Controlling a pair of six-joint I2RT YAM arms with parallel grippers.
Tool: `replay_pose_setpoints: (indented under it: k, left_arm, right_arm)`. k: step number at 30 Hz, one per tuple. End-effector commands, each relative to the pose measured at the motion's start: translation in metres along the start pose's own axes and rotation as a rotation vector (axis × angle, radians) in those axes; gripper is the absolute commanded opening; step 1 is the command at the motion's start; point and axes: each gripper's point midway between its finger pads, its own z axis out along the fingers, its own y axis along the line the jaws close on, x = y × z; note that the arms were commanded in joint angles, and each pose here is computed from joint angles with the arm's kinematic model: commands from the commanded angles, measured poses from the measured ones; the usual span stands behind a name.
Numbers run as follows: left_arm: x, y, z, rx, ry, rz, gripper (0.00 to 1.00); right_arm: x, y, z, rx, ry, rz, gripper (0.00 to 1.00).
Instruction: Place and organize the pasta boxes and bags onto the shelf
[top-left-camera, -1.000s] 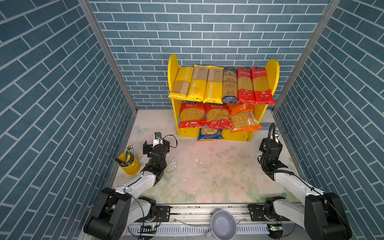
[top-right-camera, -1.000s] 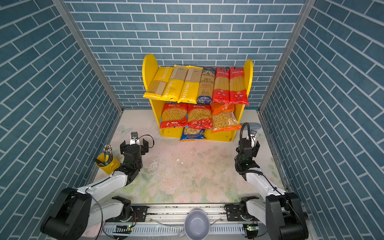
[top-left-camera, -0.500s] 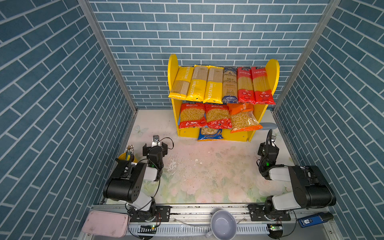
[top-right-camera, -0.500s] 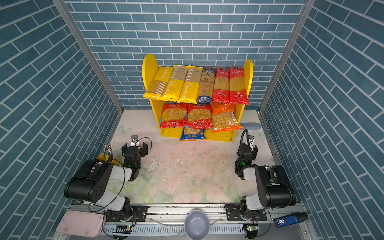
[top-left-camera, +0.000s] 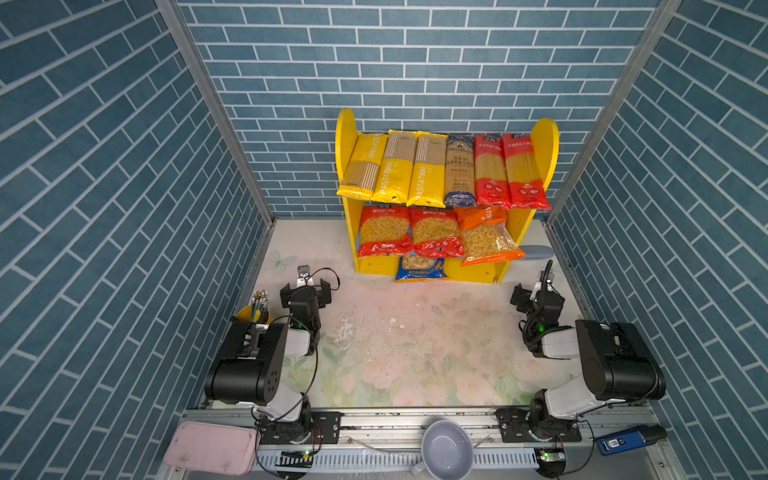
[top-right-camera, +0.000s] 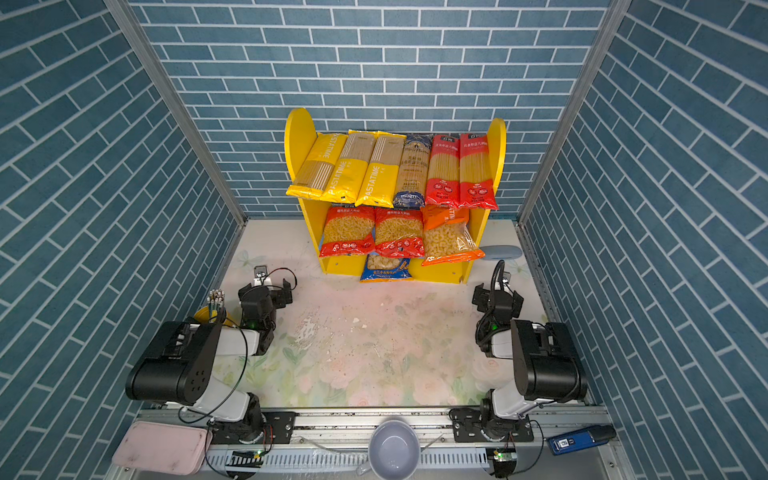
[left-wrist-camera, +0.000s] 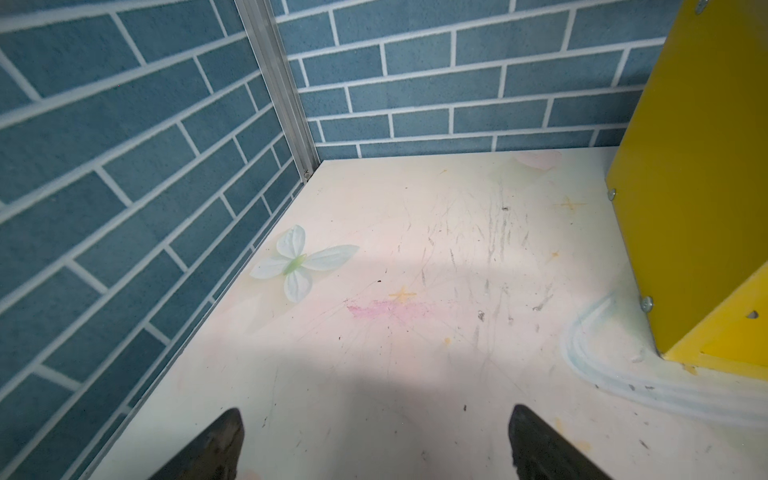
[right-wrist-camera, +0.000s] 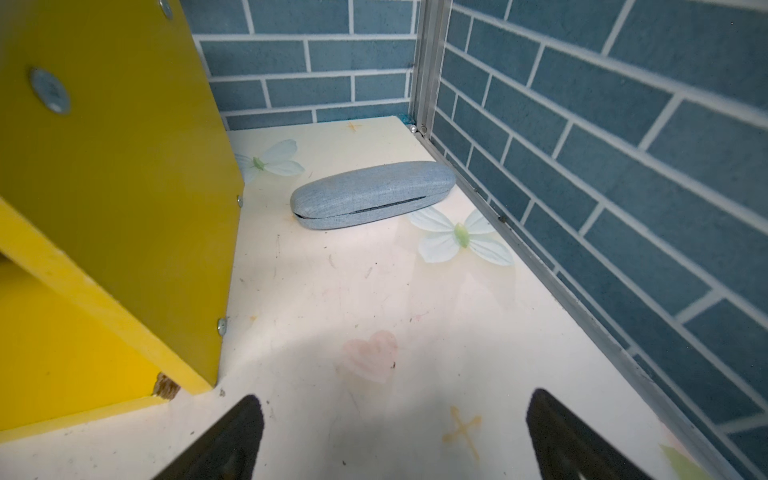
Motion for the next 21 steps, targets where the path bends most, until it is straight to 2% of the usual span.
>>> replay_pose_setpoints:
  k: [1,21]
  left_arm:
    - [-0.0034,-0.0004,0.0014,0.009,-0.002,-0.009,1.0]
    - [-0.0045,-0.0027,0.0022,0.021,-0.003,-0.004,1.0]
  right_arm:
    - [-0.014,0.0018,0.008,-0.005,-0.011,0.025,0.99]
    - [-0.0139,0.0024,0.0093,-0.004,-0.006,0.02,0.99]
